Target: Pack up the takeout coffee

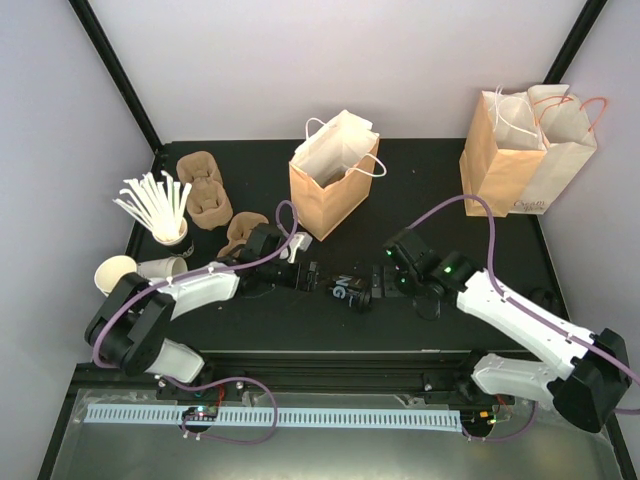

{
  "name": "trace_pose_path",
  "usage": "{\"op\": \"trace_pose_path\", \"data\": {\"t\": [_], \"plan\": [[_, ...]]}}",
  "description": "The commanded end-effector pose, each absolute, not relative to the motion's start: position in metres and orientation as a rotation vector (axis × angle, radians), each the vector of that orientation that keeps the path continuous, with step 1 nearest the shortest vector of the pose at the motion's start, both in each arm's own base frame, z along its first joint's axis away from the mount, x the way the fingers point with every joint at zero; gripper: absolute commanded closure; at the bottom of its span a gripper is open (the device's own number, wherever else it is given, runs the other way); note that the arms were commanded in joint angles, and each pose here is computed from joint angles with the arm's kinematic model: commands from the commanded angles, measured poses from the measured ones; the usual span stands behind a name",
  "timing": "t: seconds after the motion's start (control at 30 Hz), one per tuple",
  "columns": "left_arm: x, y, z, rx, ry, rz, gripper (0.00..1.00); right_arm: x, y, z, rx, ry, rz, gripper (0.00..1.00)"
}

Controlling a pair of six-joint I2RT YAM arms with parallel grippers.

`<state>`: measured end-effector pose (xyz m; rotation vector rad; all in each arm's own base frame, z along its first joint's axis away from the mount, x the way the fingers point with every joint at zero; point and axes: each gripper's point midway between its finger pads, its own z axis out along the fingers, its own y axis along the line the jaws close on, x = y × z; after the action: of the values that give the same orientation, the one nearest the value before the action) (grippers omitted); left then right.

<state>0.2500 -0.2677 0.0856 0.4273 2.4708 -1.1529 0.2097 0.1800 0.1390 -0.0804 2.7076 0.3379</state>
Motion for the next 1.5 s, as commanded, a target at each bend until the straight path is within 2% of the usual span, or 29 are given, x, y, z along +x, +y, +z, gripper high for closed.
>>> {"op": "trace_pose_path", "data": {"t": [0.0,0.27,0.93,1.07,1.2,1.47], "plan": [[0.259,-0.268,0.107,0.469,2.405,-1.087,0.01,0.213,0.176,0.139,-0.083,2.643,0.358,0.05],[0.257,-0.265,0.105,0.476,2.399,-1.071,0.01,0.207,0.168,0.133,-0.062,2.601,0.386,0.06],[0.244,-0.280,0.091,0.564,2.390,-1.220,0.02,0.186,0.200,0.136,-0.148,2.408,0.835,0.08],[0.238,-0.276,0.092,0.559,2.386,-1.214,0.03,0.179,0.212,0.138,-0.232,2.349,0.941,0.08],[0.231,-0.267,0.098,0.550,2.387,-1.172,0.03,0.175,0.216,0.147,-0.340,2.284,0.964,0.00],[0.202,-0.248,0.107,0.495,2.432,-1.124,0.03,0.175,0.243,0.165,-0.571,2.214,1.014,0.00]]}}
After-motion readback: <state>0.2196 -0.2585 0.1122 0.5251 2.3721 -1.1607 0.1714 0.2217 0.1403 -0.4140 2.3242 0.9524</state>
